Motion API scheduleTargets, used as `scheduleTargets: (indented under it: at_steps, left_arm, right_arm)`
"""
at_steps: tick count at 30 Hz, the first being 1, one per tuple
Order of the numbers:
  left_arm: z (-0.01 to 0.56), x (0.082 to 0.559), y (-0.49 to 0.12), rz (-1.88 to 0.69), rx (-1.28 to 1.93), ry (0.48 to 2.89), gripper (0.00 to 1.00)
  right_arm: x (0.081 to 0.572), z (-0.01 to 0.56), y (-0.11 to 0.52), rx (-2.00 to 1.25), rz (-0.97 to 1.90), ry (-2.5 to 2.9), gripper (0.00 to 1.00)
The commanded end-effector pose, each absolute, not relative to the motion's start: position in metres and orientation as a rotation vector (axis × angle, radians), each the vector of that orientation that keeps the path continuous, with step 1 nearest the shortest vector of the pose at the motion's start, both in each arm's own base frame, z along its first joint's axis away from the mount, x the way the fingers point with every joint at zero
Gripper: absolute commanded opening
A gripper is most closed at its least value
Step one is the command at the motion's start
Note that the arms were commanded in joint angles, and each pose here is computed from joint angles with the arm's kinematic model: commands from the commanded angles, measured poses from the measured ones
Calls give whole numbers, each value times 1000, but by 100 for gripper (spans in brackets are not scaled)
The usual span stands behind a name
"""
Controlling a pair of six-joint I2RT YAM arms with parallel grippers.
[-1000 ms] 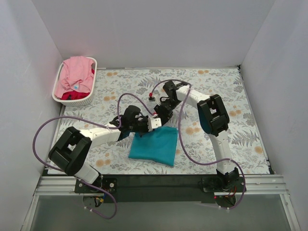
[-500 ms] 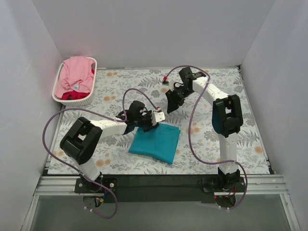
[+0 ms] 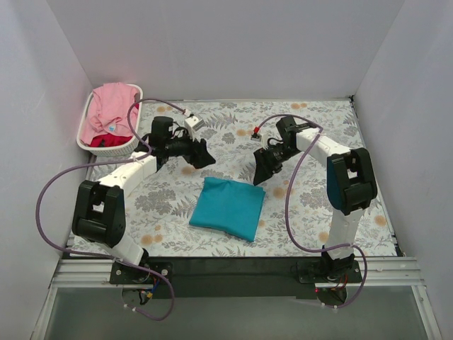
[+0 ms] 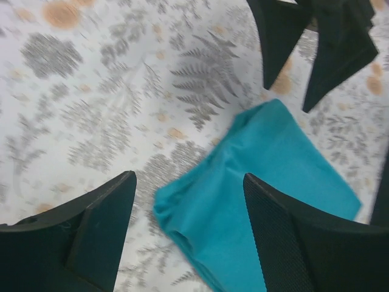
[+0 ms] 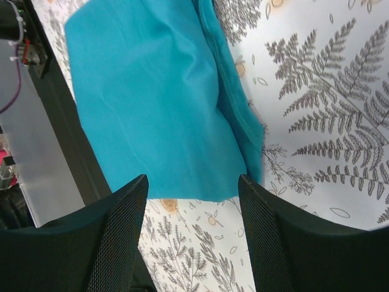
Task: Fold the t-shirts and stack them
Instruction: Fold the tshirt
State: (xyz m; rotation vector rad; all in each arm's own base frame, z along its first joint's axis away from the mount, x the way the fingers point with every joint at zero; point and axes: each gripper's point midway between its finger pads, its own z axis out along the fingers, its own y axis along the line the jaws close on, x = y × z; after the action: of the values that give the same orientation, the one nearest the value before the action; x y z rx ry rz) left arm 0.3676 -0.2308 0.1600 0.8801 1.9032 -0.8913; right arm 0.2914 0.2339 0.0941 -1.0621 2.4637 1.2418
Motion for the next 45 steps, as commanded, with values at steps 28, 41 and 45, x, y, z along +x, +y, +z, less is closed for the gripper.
scheduleTargets:
  at_steps: [28, 41, 45]
  left_arm:
    - [74, 324, -224, -1098, 843, 2194, 50]
    - [73, 337, -225, -1072, 781, 2201, 0]
    - [68, 346, -223, -1038, 742, 2225, 0]
  right_arm:
    - [278, 54, 225, -1048, 1240, 2532, 55]
    - [273, 88, 225, -1051, 1240, 2471, 1]
    - [270, 80, 212, -1082, 1126, 2508, 1]
